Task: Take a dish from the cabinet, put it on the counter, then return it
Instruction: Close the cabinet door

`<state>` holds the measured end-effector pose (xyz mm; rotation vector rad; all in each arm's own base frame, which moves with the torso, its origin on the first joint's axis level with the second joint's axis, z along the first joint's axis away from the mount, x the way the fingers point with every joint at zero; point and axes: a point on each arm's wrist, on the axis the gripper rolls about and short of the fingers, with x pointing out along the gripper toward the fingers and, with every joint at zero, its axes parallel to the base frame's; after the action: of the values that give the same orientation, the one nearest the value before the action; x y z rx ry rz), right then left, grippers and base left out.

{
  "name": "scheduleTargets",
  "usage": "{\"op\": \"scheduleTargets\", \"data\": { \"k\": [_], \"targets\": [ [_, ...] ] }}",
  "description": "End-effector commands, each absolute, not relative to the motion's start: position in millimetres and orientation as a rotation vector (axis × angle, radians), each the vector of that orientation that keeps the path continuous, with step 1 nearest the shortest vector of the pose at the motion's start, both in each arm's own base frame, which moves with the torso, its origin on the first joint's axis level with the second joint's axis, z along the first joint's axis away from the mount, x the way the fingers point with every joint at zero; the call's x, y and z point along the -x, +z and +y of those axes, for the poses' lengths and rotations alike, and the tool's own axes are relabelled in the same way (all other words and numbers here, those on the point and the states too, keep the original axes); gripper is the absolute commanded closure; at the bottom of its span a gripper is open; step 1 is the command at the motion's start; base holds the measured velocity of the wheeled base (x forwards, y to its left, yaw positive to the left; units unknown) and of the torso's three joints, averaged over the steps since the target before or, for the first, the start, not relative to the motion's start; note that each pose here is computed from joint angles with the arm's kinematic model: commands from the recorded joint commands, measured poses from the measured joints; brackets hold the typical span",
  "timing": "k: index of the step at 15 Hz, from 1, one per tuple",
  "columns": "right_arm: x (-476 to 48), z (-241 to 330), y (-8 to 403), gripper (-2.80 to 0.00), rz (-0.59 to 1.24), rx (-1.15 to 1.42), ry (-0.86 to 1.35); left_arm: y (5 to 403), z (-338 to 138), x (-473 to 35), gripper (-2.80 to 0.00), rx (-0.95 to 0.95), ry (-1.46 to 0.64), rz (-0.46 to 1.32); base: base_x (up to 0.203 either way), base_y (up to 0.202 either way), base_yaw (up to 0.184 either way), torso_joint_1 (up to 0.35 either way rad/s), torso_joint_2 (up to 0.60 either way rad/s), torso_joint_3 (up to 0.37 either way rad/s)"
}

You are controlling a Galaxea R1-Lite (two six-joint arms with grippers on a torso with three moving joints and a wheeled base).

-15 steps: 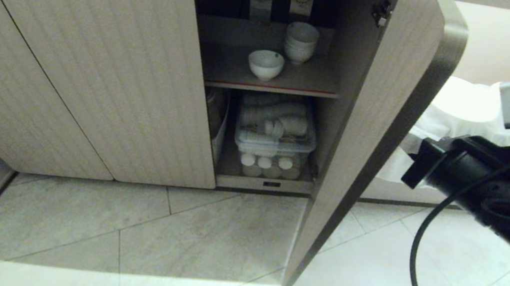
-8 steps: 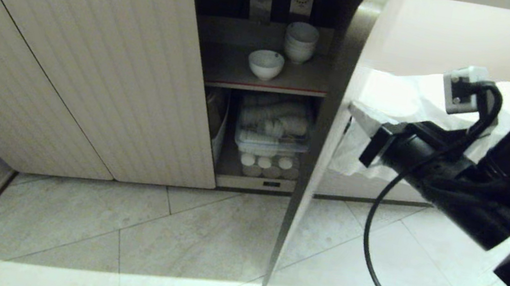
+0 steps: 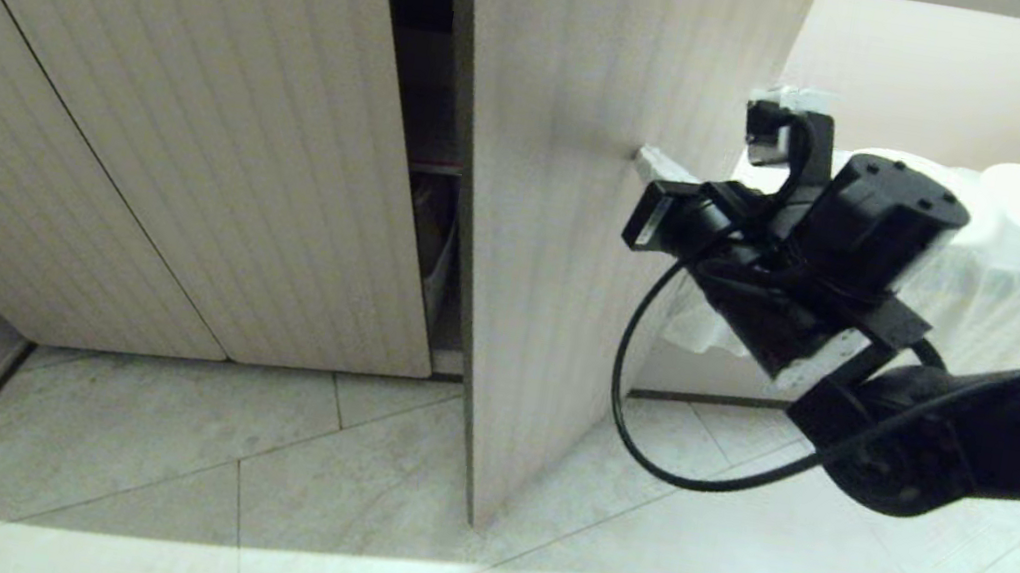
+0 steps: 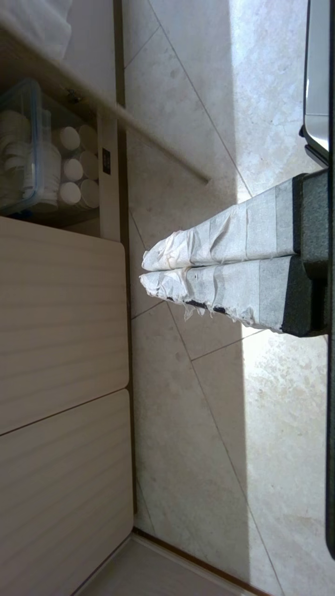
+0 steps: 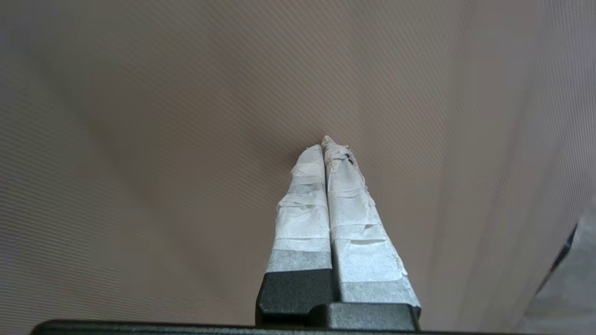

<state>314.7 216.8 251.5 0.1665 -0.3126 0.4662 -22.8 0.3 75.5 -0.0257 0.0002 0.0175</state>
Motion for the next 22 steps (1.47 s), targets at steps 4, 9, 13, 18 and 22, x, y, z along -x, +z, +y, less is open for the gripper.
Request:
{"op": "scheduleTargets", "data": {
  "k": [4,9,13,18,22],
  "targets": [
    [-363.4,245.5,239.2,0.00,-0.367,-0.183,0.372,75.5,0.3,22.8,0.00,0.026,0.018,0.000,0.000,0.000,0.000,0.000,0.00,0.000],
    [-372.9,249.9,238.3,0.00,-0.391,-0.163,0.343,75.5,0.3,22.8,0.00,0.026,0.018,0.000,0.000,0.000,0.000,0.000,0.00,0.000],
    [-399.8,244.9,236.9,0.00,-0.461,-0.143,0.278,75.5,0.3,22.8,0.00,0.026,0.018,0.000,0.000,0.000,0.000,0.000,0.00,0.000],
    [-392.4,231.7,260.9,0.00,-0.629,-0.183,0.249,75.5,0.3,22.8,0.00,0.026,0.018,0.000,0.000,0.000,0.000,0.000,0.00,0.000],
    [-371.8,219.2,297.7,0.00,-0.696,-0.210,0.245,75.5,0.3,22.8,0.00,0.026,0.018,0.000,0.000,0.000,0.000,0.000,0.00,0.000]
  ]
}}
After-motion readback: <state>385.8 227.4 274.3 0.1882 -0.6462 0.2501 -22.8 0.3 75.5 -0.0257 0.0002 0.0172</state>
